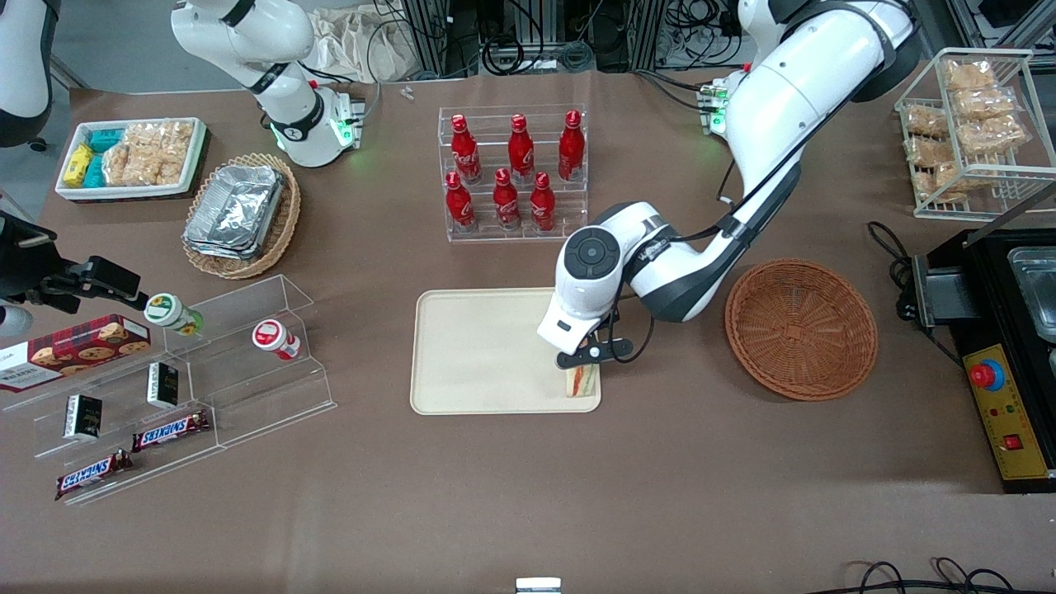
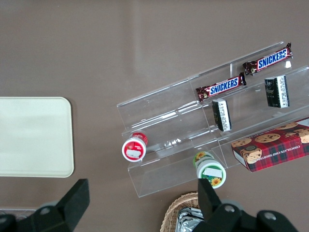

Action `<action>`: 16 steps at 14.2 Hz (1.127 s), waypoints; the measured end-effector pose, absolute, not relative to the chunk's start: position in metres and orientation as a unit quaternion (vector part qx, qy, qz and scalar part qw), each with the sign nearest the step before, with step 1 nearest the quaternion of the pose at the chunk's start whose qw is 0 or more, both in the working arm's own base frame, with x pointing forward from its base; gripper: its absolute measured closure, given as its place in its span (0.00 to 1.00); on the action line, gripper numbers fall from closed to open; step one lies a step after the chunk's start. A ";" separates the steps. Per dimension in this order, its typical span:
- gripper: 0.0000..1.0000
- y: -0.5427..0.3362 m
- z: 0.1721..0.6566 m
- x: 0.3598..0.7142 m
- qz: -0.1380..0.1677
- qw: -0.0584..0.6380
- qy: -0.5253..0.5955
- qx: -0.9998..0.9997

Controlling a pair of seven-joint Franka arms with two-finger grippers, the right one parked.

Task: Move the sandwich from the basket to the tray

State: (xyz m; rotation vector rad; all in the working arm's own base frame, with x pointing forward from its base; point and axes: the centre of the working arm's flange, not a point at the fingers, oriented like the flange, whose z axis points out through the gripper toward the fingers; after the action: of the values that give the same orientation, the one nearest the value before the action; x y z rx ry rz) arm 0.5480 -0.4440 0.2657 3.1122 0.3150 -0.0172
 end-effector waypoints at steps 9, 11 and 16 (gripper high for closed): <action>0.56 -0.453 0.235 0.540 -0.003 -0.018 0.100 0.995; 0.36 -0.453 0.235 0.541 -0.003 -0.017 0.101 0.995; 0.00 -0.453 0.237 0.543 -0.001 -0.016 0.102 0.995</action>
State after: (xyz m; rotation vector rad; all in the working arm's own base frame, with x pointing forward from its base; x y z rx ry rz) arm 0.5425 -0.4534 0.2374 3.1564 0.3242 -0.0035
